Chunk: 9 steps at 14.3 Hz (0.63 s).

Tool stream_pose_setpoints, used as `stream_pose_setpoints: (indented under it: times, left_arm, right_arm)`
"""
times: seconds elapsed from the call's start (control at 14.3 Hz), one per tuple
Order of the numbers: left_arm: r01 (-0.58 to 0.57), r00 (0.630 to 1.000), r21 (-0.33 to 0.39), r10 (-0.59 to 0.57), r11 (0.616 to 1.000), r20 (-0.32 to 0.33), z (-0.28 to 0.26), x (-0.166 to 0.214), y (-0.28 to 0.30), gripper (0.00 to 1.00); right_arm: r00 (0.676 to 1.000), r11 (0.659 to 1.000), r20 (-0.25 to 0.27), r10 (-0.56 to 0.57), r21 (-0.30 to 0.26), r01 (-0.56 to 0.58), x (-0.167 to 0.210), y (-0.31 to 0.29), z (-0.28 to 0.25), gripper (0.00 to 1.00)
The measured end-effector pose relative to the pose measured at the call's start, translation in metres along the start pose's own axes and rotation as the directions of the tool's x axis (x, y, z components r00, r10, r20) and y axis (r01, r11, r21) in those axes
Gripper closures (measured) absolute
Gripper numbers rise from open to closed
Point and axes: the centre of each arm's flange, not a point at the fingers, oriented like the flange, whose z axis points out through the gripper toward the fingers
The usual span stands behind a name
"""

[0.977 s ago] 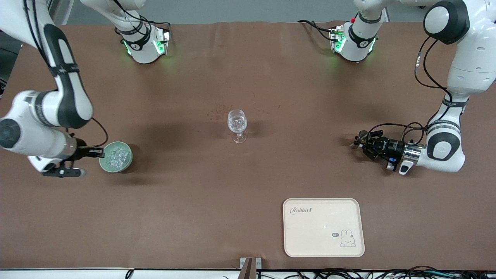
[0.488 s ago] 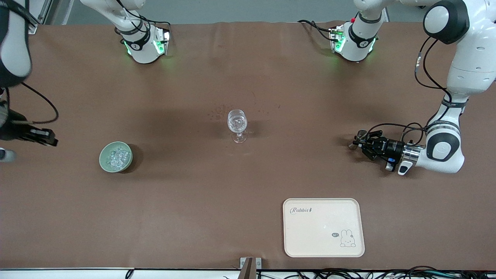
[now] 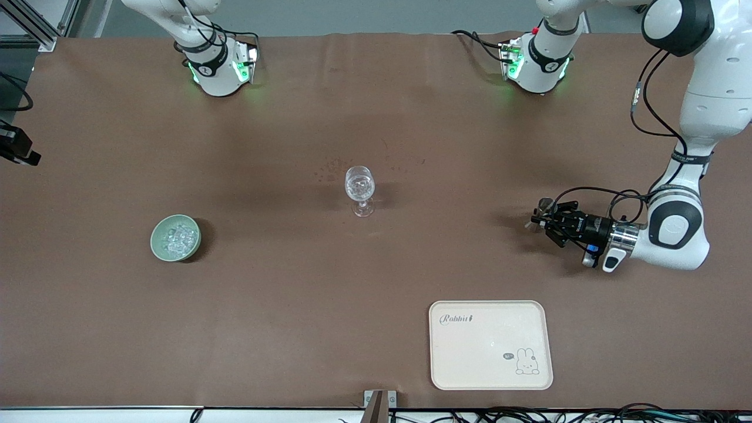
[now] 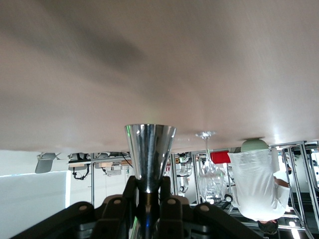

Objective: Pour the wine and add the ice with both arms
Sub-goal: 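Carry the metal jigger with the left gripper over the wine glass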

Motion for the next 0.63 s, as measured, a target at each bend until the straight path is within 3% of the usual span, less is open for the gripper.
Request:
stream_pose_setpoints:
  times: [0.42, 0.63]
  left_arm:
    - [0.045, 0.999, 0.065, -0.044, 0.997, -0.019, 0.042, -0.111, 0.068, 0.79]
    - [0.106, 0.994, 0.06, -0.103, 0.993, -0.048, 0.071, -0.151, 0.095, 0.79]
  right_arm:
    - [1.0, 1.0, 0.007, 0.001, 0.0, -0.001, 0.003, 0.0, 0.005, 0.75]
    - [1.0, 1.0, 0.007, 0.001, 0.0, -0.001, 0.003, 0.0, 0.005, 0.75]
